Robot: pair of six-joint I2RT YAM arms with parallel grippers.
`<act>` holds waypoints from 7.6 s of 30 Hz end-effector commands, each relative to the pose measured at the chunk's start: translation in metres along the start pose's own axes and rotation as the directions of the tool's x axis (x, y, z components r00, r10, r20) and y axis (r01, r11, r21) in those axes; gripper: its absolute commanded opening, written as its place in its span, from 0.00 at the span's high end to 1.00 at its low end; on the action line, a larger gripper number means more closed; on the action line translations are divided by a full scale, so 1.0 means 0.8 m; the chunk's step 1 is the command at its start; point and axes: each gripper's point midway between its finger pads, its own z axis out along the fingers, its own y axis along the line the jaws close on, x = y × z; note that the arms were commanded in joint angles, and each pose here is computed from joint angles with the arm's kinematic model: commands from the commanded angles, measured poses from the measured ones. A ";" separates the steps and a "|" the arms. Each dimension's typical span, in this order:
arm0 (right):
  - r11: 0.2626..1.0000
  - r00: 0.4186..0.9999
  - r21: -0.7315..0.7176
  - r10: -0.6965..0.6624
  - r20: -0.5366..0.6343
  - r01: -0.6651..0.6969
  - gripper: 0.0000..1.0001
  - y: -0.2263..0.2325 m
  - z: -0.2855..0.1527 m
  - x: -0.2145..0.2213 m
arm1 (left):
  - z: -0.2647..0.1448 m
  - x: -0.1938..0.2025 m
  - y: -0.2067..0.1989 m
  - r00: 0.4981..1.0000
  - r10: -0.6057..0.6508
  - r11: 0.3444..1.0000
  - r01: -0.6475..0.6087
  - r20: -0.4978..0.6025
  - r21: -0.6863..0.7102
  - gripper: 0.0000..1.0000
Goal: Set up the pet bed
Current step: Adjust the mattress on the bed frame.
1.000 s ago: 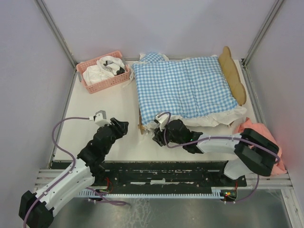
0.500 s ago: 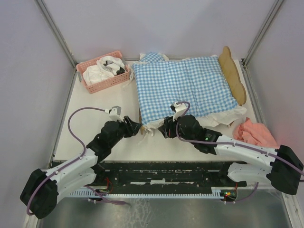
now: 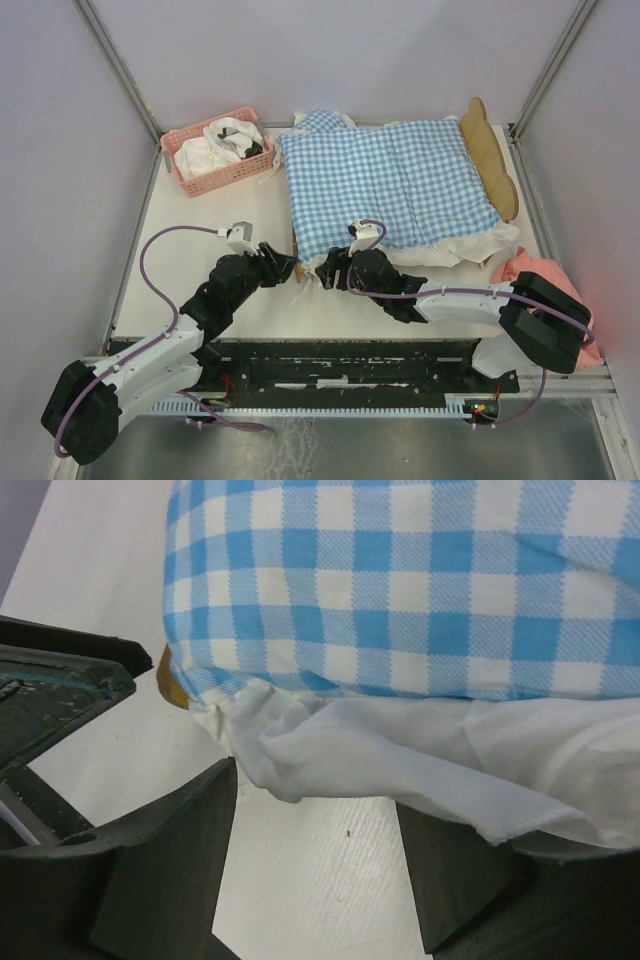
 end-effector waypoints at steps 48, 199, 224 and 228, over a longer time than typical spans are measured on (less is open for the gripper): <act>0.944 0.977 0.299 0.085 0.197 -0.142 0.30 -0.038 -0.069 -0.092 | 0.015 0.059 -0.033 0.984 -0.135 0.976 0.153 -0.117 0.153 0.34; 0.698 0.750 0.321 0.475 0.460 -0.640 0.34 -0.158 -0.116 -0.088 | 0.009 0.039 0.007 0.997 0.063 0.971 -0.072 -0.044 -0.228 0.97; 0.729 0.869 0.496 0.288 0.403 -0.472 0.98 -0.223 -0.107 -0.024 | 0.007 0.035 0.017 0.996 0.084 0.958 -0.091 -0.038 -0.271 0.97; 0.733 0.901 0.539 0.246 0.358 -0.414 0.98 -0.243 -0.111 0.003 | 0.006 0.039 0.022 0.996 0.079 0.956 -0.086 -0.038 -0.281 0.97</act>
